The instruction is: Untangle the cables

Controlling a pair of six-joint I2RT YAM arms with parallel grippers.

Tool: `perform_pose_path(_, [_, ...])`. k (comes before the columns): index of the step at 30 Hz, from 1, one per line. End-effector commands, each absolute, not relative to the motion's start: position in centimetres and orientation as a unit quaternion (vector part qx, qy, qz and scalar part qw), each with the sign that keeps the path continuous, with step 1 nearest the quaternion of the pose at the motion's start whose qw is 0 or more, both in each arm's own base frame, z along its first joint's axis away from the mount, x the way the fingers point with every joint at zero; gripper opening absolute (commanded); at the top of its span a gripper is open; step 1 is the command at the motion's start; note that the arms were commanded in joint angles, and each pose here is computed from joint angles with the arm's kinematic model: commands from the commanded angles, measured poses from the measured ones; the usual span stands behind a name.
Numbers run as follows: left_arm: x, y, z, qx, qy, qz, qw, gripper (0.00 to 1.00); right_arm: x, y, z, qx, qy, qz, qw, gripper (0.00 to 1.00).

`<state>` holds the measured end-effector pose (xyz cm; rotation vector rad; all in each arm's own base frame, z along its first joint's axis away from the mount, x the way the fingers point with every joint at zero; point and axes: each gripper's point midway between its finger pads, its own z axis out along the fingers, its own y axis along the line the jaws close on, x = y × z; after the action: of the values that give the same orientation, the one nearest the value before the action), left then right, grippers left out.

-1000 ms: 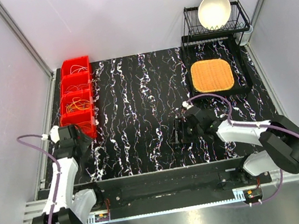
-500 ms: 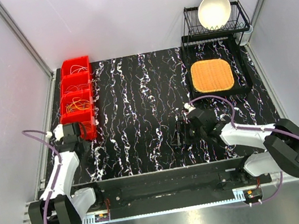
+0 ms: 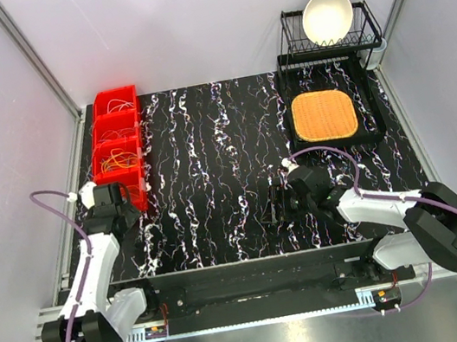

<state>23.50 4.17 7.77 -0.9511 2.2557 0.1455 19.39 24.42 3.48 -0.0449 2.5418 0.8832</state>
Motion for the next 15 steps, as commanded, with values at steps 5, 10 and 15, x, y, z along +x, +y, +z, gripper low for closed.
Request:
perform_pose_path(5, [26.4, 5.1, 8.0, -0.348, 0.866, 0.081, 0.351, 0.54, 20.2, 24.7, 4.7, -0.021, 0.908, 0.337, 0.249, 0.74])
perform_pose_path(10, [27.5, 5.4, 7.3, -0.341, 0.866, 0.086, 0.356, 0.47, 20.2, 24.7, 4.7, -0.022, 0.908, 0.338, 0.248, 0.74])
perform_pose_path(15, [27.6, 5.8, 7.2, -0.343, 0.865, 0.1, 0.353, 0.18, 20.2, 24.7, 4.6, -0.021, 0.908, 0.338, 0.245, 0.74])
